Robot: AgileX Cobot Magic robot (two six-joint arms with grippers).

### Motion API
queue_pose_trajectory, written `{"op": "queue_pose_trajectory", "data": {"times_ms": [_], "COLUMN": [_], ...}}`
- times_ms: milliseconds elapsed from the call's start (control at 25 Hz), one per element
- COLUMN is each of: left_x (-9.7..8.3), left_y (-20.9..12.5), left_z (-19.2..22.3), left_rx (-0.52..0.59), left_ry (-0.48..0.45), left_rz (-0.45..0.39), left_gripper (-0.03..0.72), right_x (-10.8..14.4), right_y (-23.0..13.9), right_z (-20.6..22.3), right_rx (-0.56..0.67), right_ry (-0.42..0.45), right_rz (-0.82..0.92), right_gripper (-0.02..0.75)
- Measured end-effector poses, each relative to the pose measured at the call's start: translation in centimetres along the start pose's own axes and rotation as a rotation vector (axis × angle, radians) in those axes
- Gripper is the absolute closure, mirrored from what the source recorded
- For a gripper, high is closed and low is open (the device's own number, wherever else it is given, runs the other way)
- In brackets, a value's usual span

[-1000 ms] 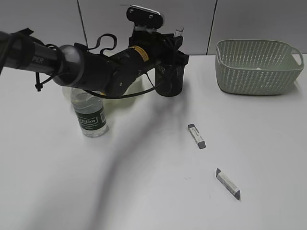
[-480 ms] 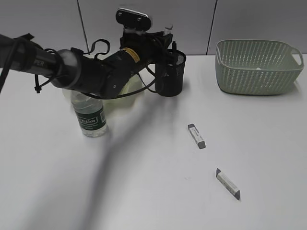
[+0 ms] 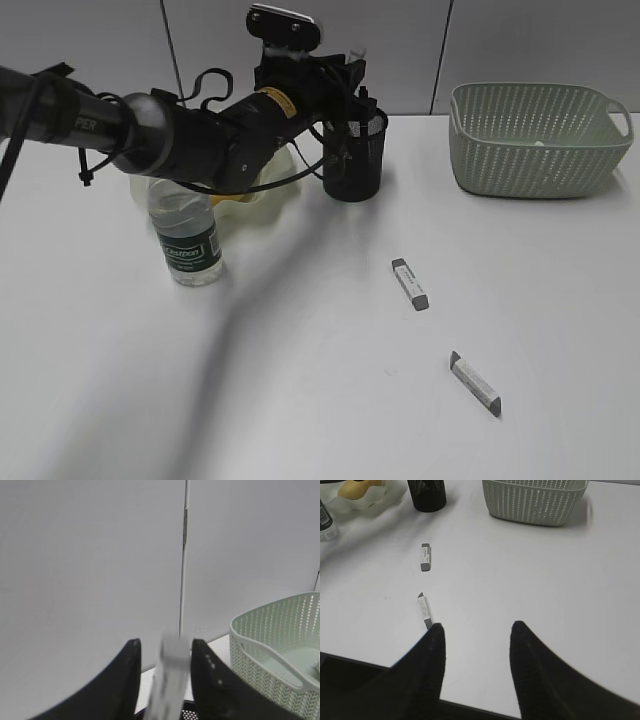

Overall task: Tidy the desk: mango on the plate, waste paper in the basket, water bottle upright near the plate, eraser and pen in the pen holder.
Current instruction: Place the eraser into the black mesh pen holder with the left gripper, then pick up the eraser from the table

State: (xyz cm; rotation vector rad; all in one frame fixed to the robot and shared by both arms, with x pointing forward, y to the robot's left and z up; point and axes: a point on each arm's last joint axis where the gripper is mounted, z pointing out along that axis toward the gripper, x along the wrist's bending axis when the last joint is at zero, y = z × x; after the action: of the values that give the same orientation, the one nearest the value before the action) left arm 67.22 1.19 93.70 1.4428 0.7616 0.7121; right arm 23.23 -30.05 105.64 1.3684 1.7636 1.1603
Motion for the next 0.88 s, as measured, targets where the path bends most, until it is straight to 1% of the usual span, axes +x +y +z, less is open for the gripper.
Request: {"op": "queue_pose_trajectory", "data": {"times_ms": [120,200,360,440,560,600,640,680,760,880], "left_x": [0.0,0.0,-0.1,-0.3,-0.4,-0.3,-0.4,-0.3,-0.3,-0.4], "left_y": [0.0,0.0,0.9,2.9,6.3,6.9,7.7,8.2,8.7,10.1], "left_z": [0.0,0.0,-0.1,-0.6,-2.3,-3.1,-4.0,-5.1,-7.5,-12.8], "left_rx": [0.0,0.0,0.005,0.062,0.275,0.371,0.457,0.53,0.628,0.727], "left_ry": [-0.001,-0.001,-0.001,0.006,0.035,0.047,0.057,0.062,0.06,0.063], "left_rz": [-0.002,-0.007,-0.028,-0.043,-0.041,-0.035,-0.021,0.011,0.071,0.103], "left_gripper": [0.326,0.295,0.281,0.279,0.307,0.328,0.351,0.375,0.403,0.419], "right_x": [0.0,0.0,0.0,0.0,0.0,0.0,0.0,0.0,0.0,0.0], "right_y": [0.0,0.0,0.0,0.0,0.0,0.0,0.0,0.0,0.0,0.0], "right_z": [0.0,0.0,0.0,0.0,0.0,0.0,0.0,0.0,0.0,0.0], "right_rx": [0.0,0.0,0.0,0.0,0.0,0.001,0.001,0.001,0.0,0.0], "right_ry": [0.0,0.0,0.0,0.0,0.0,0.0,0.0,0.0,0.0,0.0], "right_rz": [0.0,0.0,0.0,0.0,0.0,0.0,0.0,0.0,0.0,0.0], "right_gripper": [0.388,0.388,0.388,0.388,0.388,0.388,0.388,0.388,0.388,0.388]}}
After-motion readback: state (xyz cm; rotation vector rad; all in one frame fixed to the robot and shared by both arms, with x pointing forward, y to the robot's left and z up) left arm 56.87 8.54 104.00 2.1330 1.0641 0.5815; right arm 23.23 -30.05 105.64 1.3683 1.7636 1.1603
